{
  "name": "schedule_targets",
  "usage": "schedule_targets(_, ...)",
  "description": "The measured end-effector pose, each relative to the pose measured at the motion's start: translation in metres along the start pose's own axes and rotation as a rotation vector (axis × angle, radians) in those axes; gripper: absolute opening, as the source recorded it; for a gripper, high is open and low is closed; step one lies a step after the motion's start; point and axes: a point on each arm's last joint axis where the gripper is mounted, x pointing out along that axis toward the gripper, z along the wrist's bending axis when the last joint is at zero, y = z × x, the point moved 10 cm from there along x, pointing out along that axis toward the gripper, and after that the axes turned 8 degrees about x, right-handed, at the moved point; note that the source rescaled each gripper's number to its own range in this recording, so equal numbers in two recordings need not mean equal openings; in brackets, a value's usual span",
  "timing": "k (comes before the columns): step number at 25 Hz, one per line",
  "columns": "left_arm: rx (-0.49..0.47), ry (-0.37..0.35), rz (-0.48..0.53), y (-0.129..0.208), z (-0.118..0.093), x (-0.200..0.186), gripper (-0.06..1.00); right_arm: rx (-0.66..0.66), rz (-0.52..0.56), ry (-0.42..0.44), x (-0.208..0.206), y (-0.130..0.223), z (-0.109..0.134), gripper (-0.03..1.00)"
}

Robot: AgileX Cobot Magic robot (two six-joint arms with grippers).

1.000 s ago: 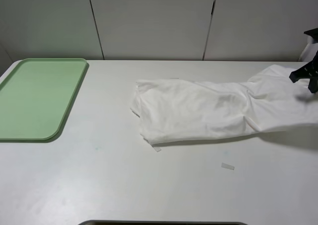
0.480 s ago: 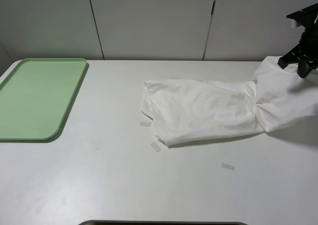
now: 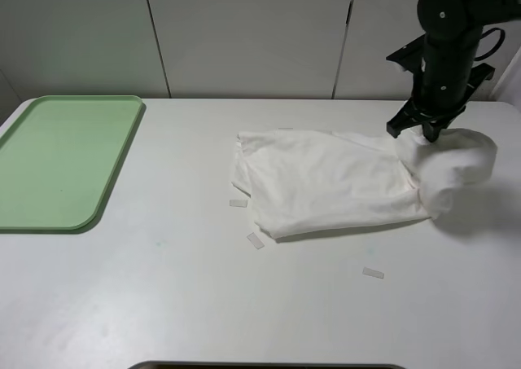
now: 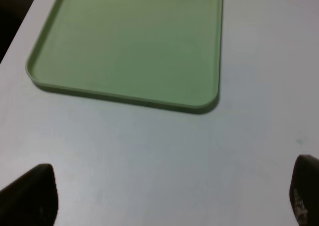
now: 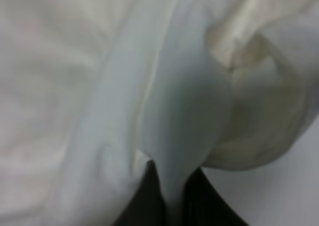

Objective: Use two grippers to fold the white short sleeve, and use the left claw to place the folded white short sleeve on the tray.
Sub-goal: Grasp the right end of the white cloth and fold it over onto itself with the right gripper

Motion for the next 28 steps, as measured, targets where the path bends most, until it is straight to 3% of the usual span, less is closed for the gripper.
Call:
schedule_targets(5,0.000,0.000,0.000,0.000,0.000,0.000,0.91,-0.022,-0.031,0.002,-0.010,-0.008,0.045,0.00)
schedule_targets(8,0.000,0.000,0.000,0.000,0.000,0.000,0.91,-0.033,-0.037,-0.007,-0.013,-0.008,0.055,0.00)
schedule_targets(12,0.000,0.000,0.000,0.000,0.000,0.000,0.91,-0.025,-0.040,-0.075,-0.018,-0.007,0.081,0.00)
schedule_targets(21,0.000,0.000,0.001,0.000,0.000,0.000,0.91,0.032,-0.023,-0.162,-0.021,-0.005,0.097,0.03)
schedule_targets(22,0.000,0.000,0.001,0.000,0.000,0.000,0.91,0.038,-0.023,-0.168,-0.021,-0.005,0.099,0.09)
schedule_targets(23,0.000,0.000,0.001,0.000,0.000,0.000,0.91,0.053,-0.029,-0.191,-0.022,-0.007,0.103,0.31)
schedule_targets(24,0.000,0.000,0.001,0.000,0.000,0.000,0.91,0.059,-0.038,-0.200,-0.023,-0.008,0.104,0.43)
schedule_targets(26,0.000,0.000,0.001,0.000,0.000,0.000,0.91,0.072,-0.059,-0.222,-0.028,-0.011,0.106,0.75)
schedule_targets(28,0.000,0.000,0.001,0.000,0.000,0.000,0.91,0.074,-0.100,-0.247,-0.039,-0.018,0.107,0.92)
